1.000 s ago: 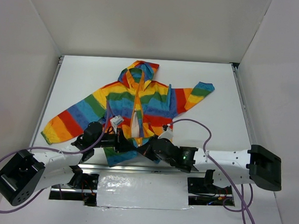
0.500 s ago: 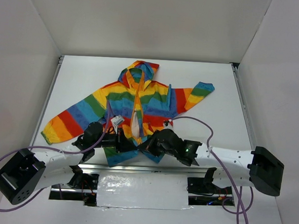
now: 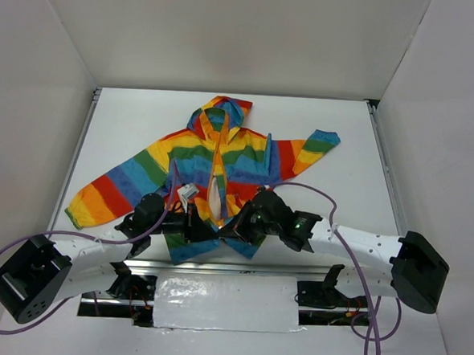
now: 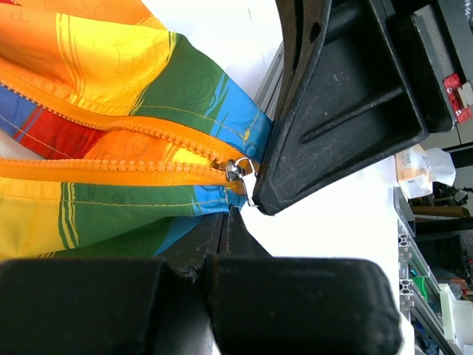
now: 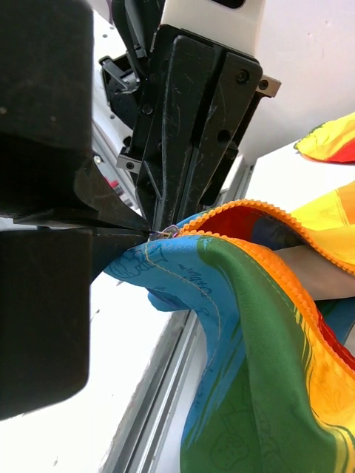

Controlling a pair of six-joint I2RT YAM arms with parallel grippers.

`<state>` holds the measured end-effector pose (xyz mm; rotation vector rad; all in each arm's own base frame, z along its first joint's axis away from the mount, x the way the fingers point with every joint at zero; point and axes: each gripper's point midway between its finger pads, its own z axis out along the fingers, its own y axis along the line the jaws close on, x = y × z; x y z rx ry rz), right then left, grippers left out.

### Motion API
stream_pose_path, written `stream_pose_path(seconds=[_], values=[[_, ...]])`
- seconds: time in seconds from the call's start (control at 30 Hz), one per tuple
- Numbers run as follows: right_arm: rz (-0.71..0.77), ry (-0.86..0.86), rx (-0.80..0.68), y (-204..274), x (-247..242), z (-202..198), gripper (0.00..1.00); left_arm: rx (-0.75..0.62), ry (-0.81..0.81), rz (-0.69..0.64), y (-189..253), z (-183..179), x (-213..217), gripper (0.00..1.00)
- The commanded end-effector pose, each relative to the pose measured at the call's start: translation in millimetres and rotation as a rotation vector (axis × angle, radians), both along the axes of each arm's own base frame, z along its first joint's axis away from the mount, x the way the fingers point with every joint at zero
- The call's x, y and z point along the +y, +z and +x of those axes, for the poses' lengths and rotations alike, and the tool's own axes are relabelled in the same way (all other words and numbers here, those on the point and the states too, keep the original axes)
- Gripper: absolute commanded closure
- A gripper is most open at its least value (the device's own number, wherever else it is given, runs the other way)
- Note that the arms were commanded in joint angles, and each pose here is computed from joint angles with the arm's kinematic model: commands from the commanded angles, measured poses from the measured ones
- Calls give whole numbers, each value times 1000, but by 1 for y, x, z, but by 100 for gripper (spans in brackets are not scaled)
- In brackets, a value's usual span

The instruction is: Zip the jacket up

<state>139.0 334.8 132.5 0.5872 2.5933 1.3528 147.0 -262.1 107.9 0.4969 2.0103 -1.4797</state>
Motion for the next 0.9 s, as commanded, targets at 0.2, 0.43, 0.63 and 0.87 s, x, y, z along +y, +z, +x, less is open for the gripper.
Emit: stream_pose_path(seconds=[0.2,0.43,0.63,0.87], values=[[113,-24,-15,16,6,28,100,-37,-95,-18,8,-13,-8,100],[146,-49,37,14,4,38,100,-44,-107,-19,9,-16,-9,100],[206,-29,9,29,8,43,100,-35,-108,6,3,-15,-11,100],[205,-64,-38,41,9,82,100,-41,-108,10,3,-16,-13,100]])
